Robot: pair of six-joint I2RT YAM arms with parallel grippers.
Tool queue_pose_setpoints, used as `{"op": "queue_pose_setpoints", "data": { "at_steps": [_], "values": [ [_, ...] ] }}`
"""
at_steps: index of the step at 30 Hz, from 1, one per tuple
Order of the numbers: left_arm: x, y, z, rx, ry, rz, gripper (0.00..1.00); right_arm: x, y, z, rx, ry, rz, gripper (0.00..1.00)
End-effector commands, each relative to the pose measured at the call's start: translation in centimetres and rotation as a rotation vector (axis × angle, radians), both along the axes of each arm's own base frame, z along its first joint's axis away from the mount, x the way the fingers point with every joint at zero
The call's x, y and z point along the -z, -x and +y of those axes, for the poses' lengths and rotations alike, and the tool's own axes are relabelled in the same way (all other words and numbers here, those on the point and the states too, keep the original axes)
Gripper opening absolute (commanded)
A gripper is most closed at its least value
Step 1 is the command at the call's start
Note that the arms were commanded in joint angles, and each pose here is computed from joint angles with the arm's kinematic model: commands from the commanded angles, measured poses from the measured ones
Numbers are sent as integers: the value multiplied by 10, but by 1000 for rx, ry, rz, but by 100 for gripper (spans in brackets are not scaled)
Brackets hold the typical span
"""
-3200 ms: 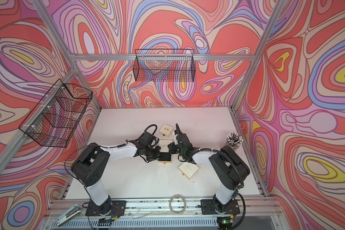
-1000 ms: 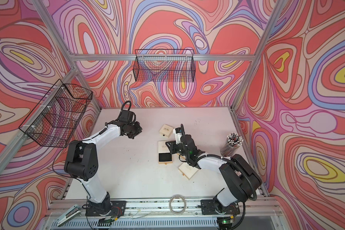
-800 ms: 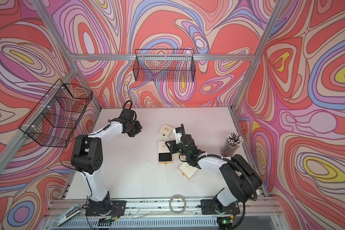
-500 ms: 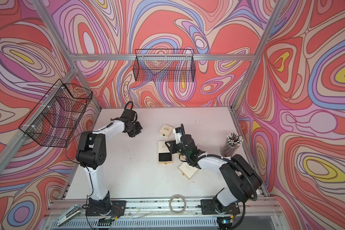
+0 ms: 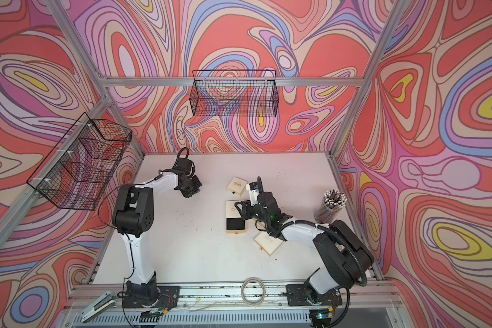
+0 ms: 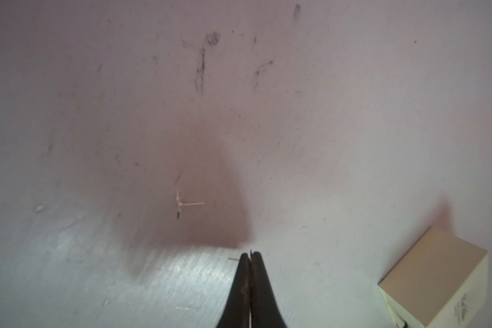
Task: Take out the earrings from the drawer-style jewelry box
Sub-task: Place the earring at the center of the board.
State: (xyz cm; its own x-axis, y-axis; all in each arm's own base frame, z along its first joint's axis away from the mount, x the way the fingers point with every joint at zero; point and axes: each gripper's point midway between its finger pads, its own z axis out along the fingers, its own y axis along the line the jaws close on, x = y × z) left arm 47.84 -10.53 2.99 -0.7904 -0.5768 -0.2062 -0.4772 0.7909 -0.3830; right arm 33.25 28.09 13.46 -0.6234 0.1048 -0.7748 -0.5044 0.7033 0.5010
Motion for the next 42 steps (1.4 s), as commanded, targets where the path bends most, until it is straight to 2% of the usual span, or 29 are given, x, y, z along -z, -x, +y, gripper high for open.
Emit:
{"op": "queue_pose_setpoints", "data": {
  "at_steps": [1,15,26,42],
  "values": [
    [0,-11,6,-23,-7,-18,0,1,0,3,-6,11,-7,43],
    [6,-22,15,-47,-22,-13,0,2,5,13,-42,14,-12,58],
    [9,-25,17,-58,-21,-6,0,2,8,18,-60,17,-20,60],
    [6,-19,18,-67,-15,-7,20,3,7,18,-56,33,-21,60]
  ]
}}
